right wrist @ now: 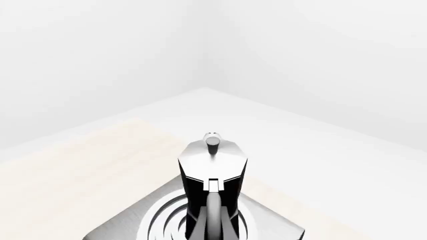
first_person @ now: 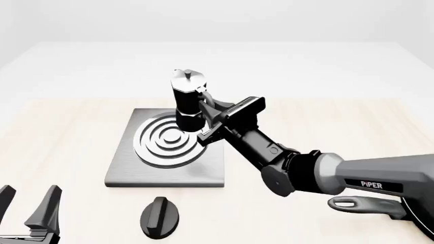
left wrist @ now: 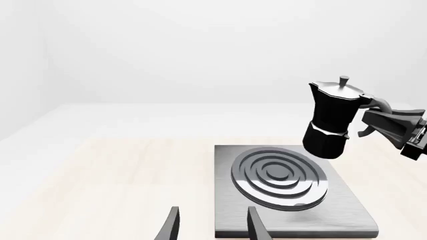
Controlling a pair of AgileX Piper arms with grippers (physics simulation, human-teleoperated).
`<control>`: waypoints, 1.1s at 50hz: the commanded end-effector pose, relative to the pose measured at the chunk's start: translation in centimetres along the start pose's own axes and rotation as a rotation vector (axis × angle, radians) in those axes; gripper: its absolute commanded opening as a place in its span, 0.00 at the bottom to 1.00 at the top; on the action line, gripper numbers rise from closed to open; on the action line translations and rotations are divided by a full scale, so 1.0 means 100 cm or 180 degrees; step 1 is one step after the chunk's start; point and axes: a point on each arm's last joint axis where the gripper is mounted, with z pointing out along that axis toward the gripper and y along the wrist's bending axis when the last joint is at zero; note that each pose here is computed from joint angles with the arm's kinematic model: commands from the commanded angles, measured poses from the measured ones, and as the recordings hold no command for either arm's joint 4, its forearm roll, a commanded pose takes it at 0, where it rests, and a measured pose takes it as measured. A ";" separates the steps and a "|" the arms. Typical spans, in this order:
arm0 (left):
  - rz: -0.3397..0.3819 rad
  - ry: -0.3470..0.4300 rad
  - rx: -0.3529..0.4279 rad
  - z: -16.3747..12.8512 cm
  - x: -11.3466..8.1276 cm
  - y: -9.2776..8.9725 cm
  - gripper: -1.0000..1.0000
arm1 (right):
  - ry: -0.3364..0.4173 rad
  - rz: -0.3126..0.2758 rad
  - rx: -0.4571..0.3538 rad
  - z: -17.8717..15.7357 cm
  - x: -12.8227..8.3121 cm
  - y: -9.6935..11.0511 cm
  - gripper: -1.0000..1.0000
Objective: Put the moka pot on the stove.
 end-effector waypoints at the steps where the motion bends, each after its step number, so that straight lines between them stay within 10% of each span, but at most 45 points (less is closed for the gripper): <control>1: 0.0000 0.0000 0.0000 0.000 0.000 0.000 1.00 | -0.0075 -0.0001 -0.0028 0.016 0.004 0.004 0.00; 55: 0.0000 0.0000 0.0000 0.000 0.000 0.000 1.00 | -0.0017 0.0021 -0.0125 0.051 0.032 0.018 0.00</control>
